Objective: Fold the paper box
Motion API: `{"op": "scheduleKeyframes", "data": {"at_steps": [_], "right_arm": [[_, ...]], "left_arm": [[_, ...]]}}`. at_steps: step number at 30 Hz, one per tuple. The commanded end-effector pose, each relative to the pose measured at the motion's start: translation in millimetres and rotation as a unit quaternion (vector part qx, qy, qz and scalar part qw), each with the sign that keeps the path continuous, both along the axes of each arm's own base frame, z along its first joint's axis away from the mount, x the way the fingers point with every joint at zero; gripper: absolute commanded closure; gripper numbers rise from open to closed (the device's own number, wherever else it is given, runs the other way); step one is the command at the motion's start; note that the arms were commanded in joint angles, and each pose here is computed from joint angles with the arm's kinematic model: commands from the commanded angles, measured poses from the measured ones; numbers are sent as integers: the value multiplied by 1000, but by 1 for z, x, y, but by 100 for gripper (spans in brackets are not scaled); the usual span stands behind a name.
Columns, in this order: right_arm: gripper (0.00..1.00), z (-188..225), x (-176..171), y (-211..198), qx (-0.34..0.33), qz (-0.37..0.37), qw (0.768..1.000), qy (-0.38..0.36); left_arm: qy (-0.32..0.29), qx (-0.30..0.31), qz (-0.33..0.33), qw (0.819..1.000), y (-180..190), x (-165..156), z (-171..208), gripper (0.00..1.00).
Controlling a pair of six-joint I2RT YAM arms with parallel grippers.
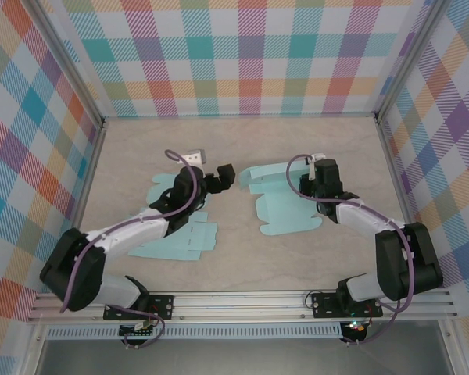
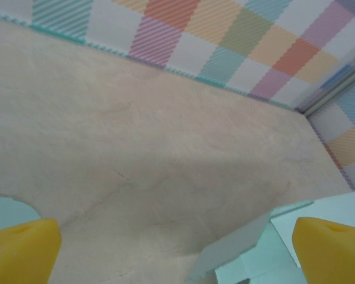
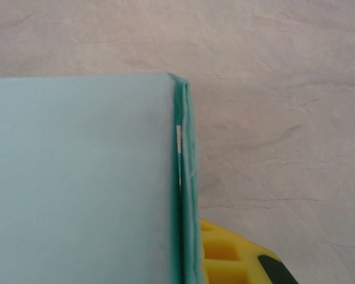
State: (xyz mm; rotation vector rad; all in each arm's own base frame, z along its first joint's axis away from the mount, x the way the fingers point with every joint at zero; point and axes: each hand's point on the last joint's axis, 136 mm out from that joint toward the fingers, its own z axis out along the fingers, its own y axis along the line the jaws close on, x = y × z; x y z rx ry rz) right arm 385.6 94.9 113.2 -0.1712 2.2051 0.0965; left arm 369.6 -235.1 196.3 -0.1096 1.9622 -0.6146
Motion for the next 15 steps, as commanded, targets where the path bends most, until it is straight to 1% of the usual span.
{"op": "scheduleKeyframes", "data": {"at_steps": [1,3,5,9,15], "right_arm": [[100,20,9,0,15,-11,999,-35],[100,21,9,1,20,-10,999,-36],[100,21,8,3,24,-7,999,-38],[100,22,8,2,26,-11,999,-39],[100,22,9,3,29,-9,999,-40]], "left_arm": [[-30,-14,-33,999,-41,2,29,0],[-20,12,-21,1000,-47,7,21,0],[-13,25,-11,1000,-50,12,14,0],[-7,36,-3,999,-56,19,4,0],[8,74,27,997,-51,22,-14,0]]}}
